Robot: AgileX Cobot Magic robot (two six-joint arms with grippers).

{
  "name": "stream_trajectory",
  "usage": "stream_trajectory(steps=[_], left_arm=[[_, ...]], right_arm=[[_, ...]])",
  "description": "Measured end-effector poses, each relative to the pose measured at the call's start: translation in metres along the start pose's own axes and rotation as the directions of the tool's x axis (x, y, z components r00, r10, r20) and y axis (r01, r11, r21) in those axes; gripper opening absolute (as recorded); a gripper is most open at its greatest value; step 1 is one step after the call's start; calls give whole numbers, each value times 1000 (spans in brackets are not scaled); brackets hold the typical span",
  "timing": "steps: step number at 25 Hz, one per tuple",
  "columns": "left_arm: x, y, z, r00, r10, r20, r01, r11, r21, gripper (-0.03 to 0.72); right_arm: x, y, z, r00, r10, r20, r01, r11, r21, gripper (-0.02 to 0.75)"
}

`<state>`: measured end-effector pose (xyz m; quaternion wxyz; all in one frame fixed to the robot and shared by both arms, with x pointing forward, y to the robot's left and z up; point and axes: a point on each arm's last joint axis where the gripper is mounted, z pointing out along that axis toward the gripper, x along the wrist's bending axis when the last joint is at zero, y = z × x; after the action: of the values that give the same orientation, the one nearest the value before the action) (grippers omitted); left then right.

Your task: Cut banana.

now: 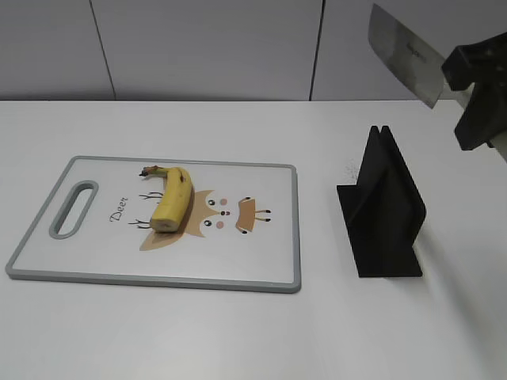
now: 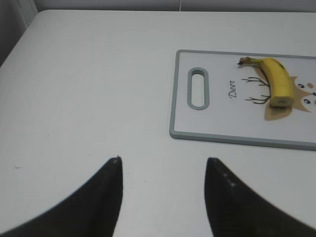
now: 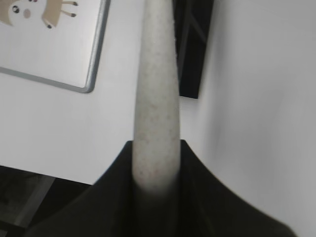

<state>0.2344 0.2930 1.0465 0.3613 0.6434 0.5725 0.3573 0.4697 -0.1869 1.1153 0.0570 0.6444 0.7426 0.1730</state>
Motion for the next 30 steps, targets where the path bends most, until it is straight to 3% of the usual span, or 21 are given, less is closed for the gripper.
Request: stream_trajectory(steps=[4, 8, 10, 13, 17, 23, 30], left_arm=[[-2, 1, 1, 999, -16, 29, 16, 1000, 5, 490], [-2, 4, 5, 999, -24, 39, 23, 999, 34, 485], [-2, 8, 6, 999, -24, 40, 22, 999, 46, 485], [0, 19, 8, 999, 21, 38, -23, 999, 35, 485], [2, 35, 15, 994, 105, 38, -106, 994, 35, 472], [8, 64, 36, 985, 173, 25, -173, 985, 23, 440], [15, 104, 67, 937, 340, 76, -346, 932, 106, 457]], right_arm=[[7, 1, 0, 995, -50, -82, 50, 999, -10, 170], [8, 1, 0, 993, -73, -89, 72, 997, -16, 170], [9, 4, -1, 979, -184, -88, 179, 982, -56, 170], [10, 10, -1, 916, -397, -57, 386, 911, -144, 170], [8, 18, -2, 858, -514, 25, 506, 835, -214, 170], [10, 28, 13, 695, -716, 65, 716, 679, -162, 170], [20, 55, 19, 572, -817, 69, 816, 559, -144, 170]])
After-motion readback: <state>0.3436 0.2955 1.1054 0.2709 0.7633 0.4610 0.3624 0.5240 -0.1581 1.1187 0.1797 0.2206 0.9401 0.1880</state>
